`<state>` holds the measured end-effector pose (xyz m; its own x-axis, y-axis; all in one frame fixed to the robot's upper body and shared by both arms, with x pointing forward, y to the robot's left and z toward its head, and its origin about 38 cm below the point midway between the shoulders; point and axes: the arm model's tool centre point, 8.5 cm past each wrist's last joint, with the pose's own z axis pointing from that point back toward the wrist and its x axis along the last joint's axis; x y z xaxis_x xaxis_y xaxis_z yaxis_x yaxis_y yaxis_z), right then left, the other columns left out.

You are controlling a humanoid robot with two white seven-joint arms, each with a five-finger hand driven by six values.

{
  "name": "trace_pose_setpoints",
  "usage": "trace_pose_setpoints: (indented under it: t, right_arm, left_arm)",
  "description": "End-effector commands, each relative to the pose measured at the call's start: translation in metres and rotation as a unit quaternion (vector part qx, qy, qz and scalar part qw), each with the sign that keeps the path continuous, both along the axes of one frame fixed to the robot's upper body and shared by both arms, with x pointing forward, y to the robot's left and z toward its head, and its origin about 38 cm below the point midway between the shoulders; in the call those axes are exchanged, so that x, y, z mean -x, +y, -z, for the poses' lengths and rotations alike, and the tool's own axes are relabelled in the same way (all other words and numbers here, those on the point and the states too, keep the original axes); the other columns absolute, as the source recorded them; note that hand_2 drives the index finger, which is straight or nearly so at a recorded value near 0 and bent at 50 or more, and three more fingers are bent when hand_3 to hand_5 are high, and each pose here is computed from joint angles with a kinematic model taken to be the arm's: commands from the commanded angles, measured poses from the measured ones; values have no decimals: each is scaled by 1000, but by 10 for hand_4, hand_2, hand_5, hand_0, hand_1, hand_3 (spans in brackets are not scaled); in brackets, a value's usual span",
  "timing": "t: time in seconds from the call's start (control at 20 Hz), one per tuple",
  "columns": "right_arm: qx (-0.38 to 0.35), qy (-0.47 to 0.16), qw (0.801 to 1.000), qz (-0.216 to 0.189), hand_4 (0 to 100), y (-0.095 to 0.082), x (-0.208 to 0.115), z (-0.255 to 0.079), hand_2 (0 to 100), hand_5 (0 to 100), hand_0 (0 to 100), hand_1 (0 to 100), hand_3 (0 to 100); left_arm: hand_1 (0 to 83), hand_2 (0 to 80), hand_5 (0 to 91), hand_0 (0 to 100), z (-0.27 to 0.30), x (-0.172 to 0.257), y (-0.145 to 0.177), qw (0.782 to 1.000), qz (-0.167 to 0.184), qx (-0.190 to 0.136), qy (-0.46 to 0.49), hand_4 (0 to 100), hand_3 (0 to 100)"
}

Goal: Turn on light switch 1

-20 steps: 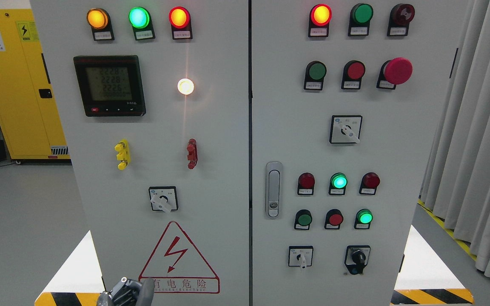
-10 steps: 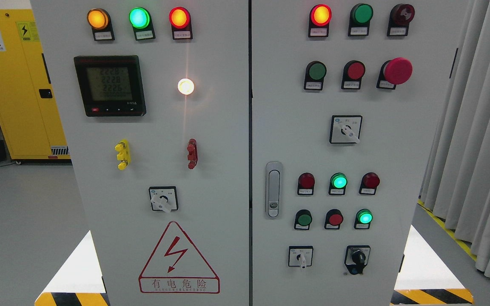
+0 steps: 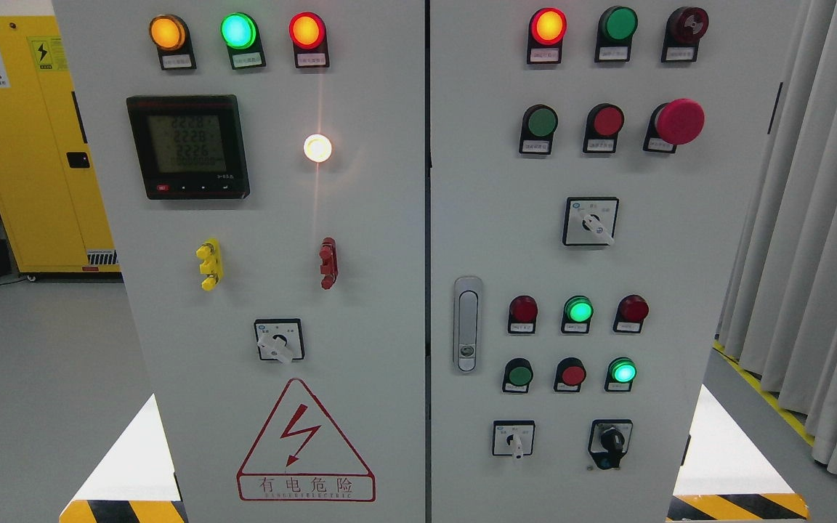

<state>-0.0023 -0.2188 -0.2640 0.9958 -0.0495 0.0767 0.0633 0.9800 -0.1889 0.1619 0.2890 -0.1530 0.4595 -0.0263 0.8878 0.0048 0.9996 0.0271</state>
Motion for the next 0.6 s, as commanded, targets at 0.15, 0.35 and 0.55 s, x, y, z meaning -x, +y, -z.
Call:
trace_pose_setpoints:
  t: [0.15,0.35,0.55]
  right_arm:
    - [0,0,1000,0,0,0,0,0,40,0,0,500,0]
    - [0,0,1000,0,0,0,0,0,40,0,0,500,0]
    - [0,0,1000,0,0,0,0,0,40,0,0,500,0]
  left_arm:
    - [311,0,0,209,95,194,-32,935,49,43,348,51,0]
    - [304,0,0,227,102,201,-40,907,57,52,415,0,0]
    - [283,0,0,252,105,210,-50,887,84,53,451,0,0]
